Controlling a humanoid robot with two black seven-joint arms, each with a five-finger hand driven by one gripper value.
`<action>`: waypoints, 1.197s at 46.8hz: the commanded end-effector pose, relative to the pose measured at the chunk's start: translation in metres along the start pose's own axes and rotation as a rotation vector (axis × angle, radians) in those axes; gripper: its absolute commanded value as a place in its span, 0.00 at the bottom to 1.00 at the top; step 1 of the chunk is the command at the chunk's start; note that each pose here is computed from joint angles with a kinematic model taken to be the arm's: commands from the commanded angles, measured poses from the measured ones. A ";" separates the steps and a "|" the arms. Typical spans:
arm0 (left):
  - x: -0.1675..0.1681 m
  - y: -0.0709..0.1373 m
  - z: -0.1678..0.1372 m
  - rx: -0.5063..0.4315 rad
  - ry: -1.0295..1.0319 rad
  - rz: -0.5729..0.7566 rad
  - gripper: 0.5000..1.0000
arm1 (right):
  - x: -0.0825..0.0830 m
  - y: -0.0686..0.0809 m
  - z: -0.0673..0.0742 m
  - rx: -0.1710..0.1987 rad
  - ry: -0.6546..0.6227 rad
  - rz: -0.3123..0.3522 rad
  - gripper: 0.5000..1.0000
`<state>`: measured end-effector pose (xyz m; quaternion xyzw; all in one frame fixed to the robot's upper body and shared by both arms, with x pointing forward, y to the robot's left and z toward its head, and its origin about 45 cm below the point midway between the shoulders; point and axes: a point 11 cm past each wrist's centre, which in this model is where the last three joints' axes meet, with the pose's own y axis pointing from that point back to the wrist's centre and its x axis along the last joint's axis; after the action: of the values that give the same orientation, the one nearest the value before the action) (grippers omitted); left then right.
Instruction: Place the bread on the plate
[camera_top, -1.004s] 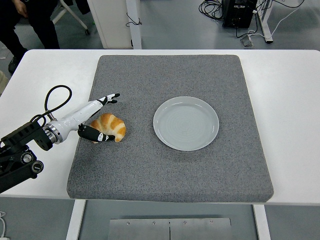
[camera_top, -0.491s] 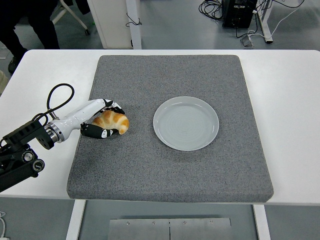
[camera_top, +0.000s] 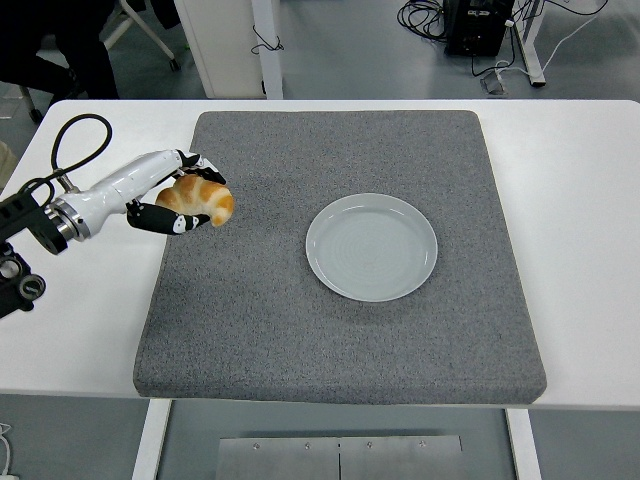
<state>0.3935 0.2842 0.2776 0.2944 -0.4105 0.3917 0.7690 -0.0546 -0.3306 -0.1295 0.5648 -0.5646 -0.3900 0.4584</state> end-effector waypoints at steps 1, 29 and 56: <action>0.020 -0.001 0.007 -0.015 -0.018 0.014 0.00 | 0.000 0.000 0.000 0.000 0.000 0.000 1.00; 0.134 -0.012 0.074 -0.139 -0.166 0.058 0.00 | 0.000 0.000 0.000 0.000 0.000 0.000 1.00; 0.122 -0.046 0.138 -0.300 -0.231 -0.017 0.00 | -0.001 0.000 0.000 0.000 -0.001 -0.001 1.00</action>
<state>0.4215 0.2078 0.4420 0.2269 -0.5384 0.2979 0.7549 -0.0546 -0.3306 -0.1295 0.5648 -0.5645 -0.3900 0.4585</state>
